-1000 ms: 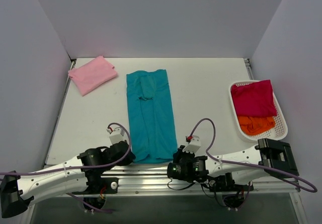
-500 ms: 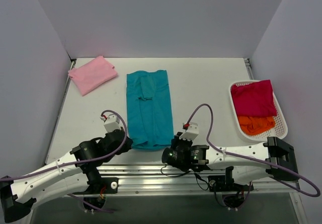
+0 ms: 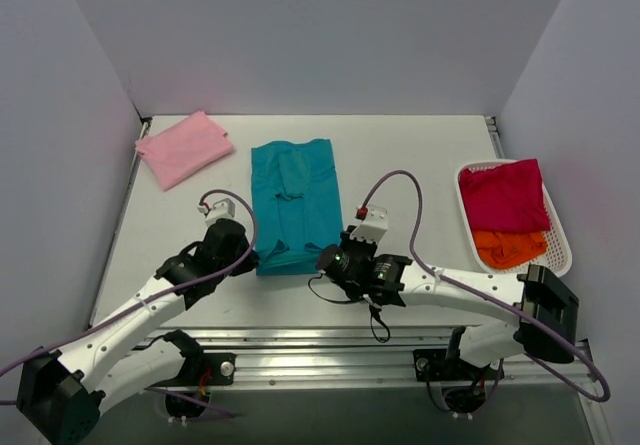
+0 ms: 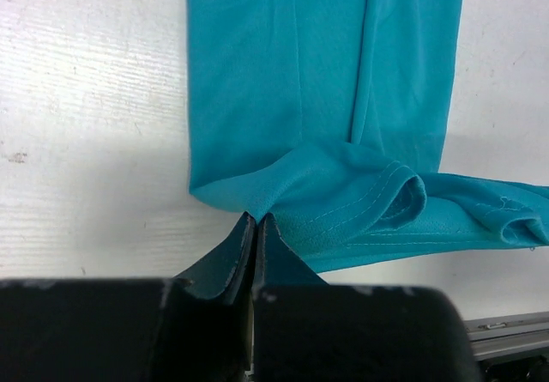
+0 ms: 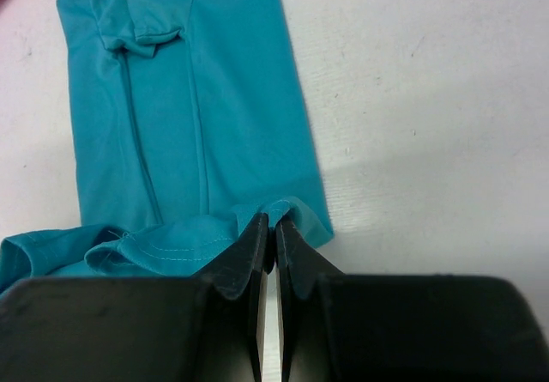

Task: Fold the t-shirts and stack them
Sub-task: Fold the tshirt

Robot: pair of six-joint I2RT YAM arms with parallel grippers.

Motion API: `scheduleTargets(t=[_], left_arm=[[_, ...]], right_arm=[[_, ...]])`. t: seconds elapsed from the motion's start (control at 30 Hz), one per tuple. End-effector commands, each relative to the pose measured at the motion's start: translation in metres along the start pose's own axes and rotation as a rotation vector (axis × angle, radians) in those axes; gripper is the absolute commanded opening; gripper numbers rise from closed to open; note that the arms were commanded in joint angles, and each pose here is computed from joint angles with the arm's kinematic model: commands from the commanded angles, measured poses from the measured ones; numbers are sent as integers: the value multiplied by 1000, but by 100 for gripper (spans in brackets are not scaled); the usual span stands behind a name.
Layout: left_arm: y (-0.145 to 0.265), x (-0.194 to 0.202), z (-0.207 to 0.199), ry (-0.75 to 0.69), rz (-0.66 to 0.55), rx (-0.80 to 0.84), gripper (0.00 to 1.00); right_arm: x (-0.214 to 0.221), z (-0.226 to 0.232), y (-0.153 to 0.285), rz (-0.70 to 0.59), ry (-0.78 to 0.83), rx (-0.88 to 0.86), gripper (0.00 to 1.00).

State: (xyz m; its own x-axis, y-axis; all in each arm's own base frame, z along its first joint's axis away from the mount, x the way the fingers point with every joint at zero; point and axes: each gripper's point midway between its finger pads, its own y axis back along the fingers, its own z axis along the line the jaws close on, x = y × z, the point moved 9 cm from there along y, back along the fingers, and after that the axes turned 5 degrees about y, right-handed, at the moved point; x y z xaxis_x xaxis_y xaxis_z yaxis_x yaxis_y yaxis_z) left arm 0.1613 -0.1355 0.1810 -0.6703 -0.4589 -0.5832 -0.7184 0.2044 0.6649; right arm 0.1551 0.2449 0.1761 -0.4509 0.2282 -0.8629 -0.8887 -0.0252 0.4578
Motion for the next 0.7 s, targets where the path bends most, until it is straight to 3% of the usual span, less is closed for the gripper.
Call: scheduleTargets(t=[0.0, 0.37, 0.57, 0.6, 0.63, 0.67], left_arm=[[-2, -28, -23, -4, -35, 106, 2], [-38, -61, -30, 25, -42, 98, 2], [-104, -90, -25, 36, -31, 7, 3], [-115, -95, -25, 34, -28, -1, 12], [-126, -112, -33, 27, -58, 31, 65], [-153, -113, -20, 42, -8, -10, 92]], right_arm=[[-14, 10, -8, -25, 43, 3, 0], [-31, 26, -51, -6, 65, 28, 0], [-36, 31, -120, 38, 85, 114, 0], [-25, 31, -139, 60, 108, 138, 16], [-30, 25, -156, 71, 97, 169, 39], [-42, 33, -167, 61, 73, 173, 55]])
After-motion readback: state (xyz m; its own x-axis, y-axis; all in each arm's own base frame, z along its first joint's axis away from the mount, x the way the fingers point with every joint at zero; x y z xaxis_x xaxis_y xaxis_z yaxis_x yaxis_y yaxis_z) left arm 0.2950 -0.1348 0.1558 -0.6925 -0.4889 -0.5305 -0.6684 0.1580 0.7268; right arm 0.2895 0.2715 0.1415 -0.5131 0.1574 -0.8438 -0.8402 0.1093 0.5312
